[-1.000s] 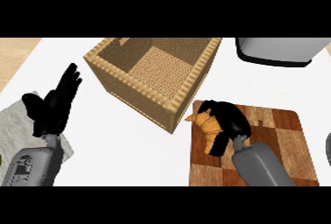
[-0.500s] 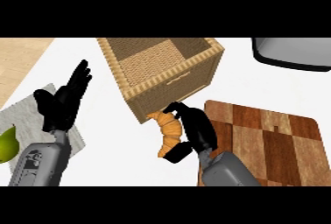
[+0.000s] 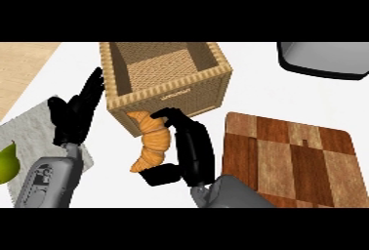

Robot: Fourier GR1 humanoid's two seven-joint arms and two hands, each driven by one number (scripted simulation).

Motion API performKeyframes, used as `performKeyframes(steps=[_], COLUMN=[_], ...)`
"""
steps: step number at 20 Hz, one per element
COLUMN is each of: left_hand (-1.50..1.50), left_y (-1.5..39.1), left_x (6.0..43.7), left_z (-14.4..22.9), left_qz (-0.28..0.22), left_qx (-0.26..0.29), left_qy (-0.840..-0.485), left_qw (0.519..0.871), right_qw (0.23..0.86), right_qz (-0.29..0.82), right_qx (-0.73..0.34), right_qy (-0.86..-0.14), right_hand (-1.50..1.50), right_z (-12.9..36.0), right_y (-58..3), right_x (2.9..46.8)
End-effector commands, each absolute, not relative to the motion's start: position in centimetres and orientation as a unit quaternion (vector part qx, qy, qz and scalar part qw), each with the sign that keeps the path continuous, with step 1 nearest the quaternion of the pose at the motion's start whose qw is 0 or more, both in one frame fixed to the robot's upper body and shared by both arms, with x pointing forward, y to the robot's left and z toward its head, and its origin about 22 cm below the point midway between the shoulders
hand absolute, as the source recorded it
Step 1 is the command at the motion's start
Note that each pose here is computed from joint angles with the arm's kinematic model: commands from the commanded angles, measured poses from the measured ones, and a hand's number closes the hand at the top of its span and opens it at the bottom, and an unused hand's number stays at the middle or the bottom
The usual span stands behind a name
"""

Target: Pick the croissant from the cutting board and place it in the basket

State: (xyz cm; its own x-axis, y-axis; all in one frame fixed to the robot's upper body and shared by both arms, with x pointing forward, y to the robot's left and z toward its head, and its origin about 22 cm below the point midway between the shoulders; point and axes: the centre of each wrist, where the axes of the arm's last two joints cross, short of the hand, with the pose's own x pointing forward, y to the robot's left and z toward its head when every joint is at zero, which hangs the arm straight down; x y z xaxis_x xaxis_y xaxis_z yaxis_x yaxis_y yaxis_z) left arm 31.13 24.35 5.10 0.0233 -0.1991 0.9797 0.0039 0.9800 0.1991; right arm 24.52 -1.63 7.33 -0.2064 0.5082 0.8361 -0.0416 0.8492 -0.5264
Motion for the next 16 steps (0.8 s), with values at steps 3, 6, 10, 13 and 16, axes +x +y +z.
performKeyframes(steps=[3, 6, 10, 13, 16], left_hand=[0.00, 0.00, 0.00, 0.00, 0.00], left_y=[25.0, 24.5, 24.6, 24.5, 24.5], left_x=[31.5, 31.5, 31.9, 32.1, 32.3], left_z=[5.1, 4.8, 5.4, 5.1, 5.3], left_qz=[-0.065, -0.067, -0.070, -0.072, -0.062], left_qx=[0.079, 0.076, 0.074, 0.079, 0.080], left_qy=[-0.694, -0.686, -0.689, -0.690, -0.693], left_qw=[0.713, 0.720, 0.717, 0.716, 0.714], right_qw=[0.601, 0.603, 0.601, 0.598, 0.595], right_qz=[0.169, 0.142, 0.088, 0.074, 0.070], right_qx=[-0.171, -0.186, -0.186, -0.210, -0.247], right_qy=[-0.762, -0.763, -0.772, -0.770, -0.762], right_hand=[1.50, 1.50, 1.50, 1.50, 1.50], right_z=[10.0, 12.0, 14.6, 16.6, 18.6], right_y=[1.2, 2.1, 3.0, 3.8, 4.8], right_x=[24.6, 25.9, 27.2, 28.9, 30.6])
